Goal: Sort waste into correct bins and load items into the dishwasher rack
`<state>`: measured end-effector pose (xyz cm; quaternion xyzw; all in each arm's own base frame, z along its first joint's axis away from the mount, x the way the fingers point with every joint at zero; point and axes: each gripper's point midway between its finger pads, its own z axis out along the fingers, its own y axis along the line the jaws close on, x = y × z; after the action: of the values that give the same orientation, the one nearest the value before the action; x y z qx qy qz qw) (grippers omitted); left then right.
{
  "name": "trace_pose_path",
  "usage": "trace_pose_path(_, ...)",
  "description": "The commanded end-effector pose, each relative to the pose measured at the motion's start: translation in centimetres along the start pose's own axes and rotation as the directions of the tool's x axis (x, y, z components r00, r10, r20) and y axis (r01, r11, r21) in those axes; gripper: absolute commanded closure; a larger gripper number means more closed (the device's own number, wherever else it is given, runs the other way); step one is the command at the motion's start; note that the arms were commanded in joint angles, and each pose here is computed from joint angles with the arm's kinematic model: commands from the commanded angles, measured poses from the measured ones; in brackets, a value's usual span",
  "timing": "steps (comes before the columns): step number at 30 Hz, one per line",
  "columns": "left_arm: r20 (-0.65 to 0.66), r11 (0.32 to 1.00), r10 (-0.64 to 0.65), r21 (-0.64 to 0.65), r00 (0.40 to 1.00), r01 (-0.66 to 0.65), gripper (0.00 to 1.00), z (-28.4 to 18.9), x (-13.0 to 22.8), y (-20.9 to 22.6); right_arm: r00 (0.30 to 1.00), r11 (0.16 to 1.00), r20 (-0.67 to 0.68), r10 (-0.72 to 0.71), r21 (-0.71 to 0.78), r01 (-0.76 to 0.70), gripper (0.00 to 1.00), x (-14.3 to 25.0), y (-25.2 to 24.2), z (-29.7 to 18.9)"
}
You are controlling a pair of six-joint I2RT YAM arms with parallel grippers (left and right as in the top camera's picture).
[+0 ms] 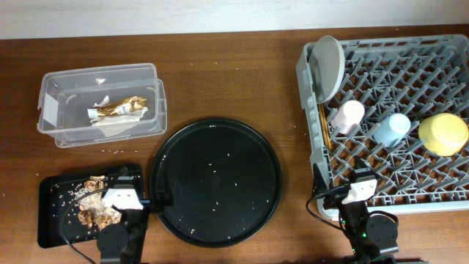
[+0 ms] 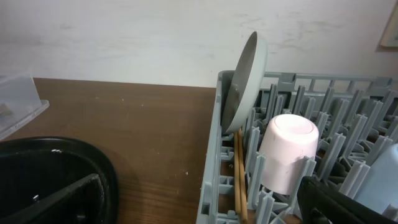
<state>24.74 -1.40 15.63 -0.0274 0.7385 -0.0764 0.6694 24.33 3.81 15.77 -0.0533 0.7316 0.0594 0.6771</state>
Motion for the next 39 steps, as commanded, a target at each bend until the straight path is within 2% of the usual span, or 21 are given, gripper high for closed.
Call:
trace_pose_path(1, 0.072, 0.998, 0.031, -0.062, 0.997, -0.027, 0.01, -0.3, -1.4, 1.0, 1.0, 1.0, -0.004, -0.005, 0.016, 0.006, 0.02, 0.2, -0.3, 0.0)
trace_pose_path(7, 0.145, 0.996, 0.038, -0.08, 0.989, -0.026, 0.01, -0.5, -3.2, 1.2, 1.0, 1.0, -0.004, -0.005, 0.017, 0.005, 0.02, 0.2, -0.3, 0.0)
trace_pose_path(12, 0.041, 0.988, 0.044, -0.153, 0.998, -0.038, 0.01, -0.4, -0.7, 2.6, 1.0, 1.0, -0.004, -0.005, 0.017, 0.005, 0.02, 0.2, -0.3, 0.0)
trace_pose_path(14, 0.037, 0.987, 0.047, -0.153, 0.998, -0.041, 0.01, -0.4, -0.6, 2.6, 1.0, 1.0, -0.004, -0.005, 0.017, 0.005, 0.02, 0.2, -0.3, 0.0)
trace_pose_path(20, 0.003, 0.957, 0.249, -0.157, 0.968, -0.246, 0.01, -0.4, -0.5, 2.7, 1.0, 1.0, -0.004, -0.005, 0.017, 0.005, 0.02, 0.2, -0.3, 0.0)
trace_pose_path(39, 0.002, 0.958, 0.251, -0.141, 0.968, -0.249, 0.01, -0.4, -0.4, 2.4, 1.0, 1.0, -0.004, -0.005, 0.017, 0.005, 0.01, 0.2, -0.3, 0.0)
